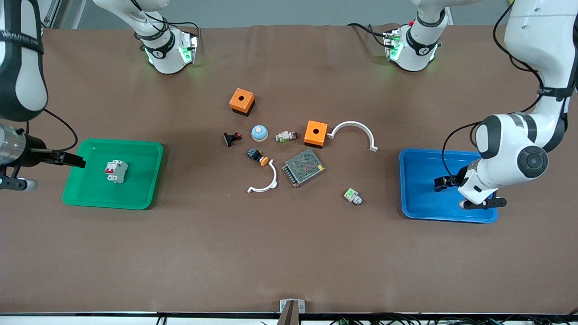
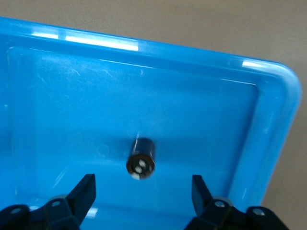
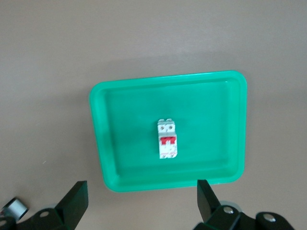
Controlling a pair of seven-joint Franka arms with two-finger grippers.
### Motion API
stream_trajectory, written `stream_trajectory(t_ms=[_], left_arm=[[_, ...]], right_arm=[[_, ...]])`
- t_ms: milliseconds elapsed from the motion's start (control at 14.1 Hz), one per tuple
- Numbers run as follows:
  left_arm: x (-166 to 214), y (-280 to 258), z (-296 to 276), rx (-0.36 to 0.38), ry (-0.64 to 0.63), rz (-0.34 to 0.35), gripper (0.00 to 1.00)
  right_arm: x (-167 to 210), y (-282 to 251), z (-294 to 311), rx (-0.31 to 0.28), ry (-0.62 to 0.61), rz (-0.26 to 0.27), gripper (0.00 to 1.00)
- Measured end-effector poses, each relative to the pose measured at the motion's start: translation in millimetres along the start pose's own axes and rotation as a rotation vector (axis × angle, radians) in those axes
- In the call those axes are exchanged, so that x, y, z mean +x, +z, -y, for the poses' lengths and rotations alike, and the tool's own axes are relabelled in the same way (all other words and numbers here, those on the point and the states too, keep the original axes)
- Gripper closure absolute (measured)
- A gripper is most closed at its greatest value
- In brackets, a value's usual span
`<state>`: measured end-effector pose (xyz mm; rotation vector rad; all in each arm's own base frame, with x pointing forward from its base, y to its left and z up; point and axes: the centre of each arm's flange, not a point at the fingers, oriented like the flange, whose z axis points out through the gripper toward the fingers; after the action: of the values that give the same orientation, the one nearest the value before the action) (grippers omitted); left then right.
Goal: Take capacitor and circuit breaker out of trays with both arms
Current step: 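Grasp the breaker with the right gripper while the left gripper grasps the capacitor, then move the breaker with the right gripper while the left gripper moves the capacitor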
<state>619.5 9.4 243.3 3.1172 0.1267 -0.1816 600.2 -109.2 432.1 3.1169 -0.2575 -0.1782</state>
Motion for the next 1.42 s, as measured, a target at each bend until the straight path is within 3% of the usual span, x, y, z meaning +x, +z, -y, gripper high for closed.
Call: stream_trajectory(t_ms=[496,780,1063,1205,1417], left_arm=[[4,54,7,-0.01,-0.012,0.02,0.23],[3,55,6,-0.01,-0.01,0.023,0.63],[7,39,-12,-0.022,-0.011,-0.005,0.66],[5,14,-47,-0.044,-0.049,-0.021,0.66],[-11,-24,-122,-0.054,-0.114,0.013,0.66]], right_arm=[[-38,158,-27,-0.01,-0.039,-0.159,0.0],[-47,211,-25,-0.017,-0.046,-0.151,0.0],[-48,240,-24,-0.02,-0.051,-0.124,0.03],[-48,245,-24,-0.021,-0.051,-0.119,0.19],[-48,247,-23,-0.02,-0.052,-0.112,0.53]])
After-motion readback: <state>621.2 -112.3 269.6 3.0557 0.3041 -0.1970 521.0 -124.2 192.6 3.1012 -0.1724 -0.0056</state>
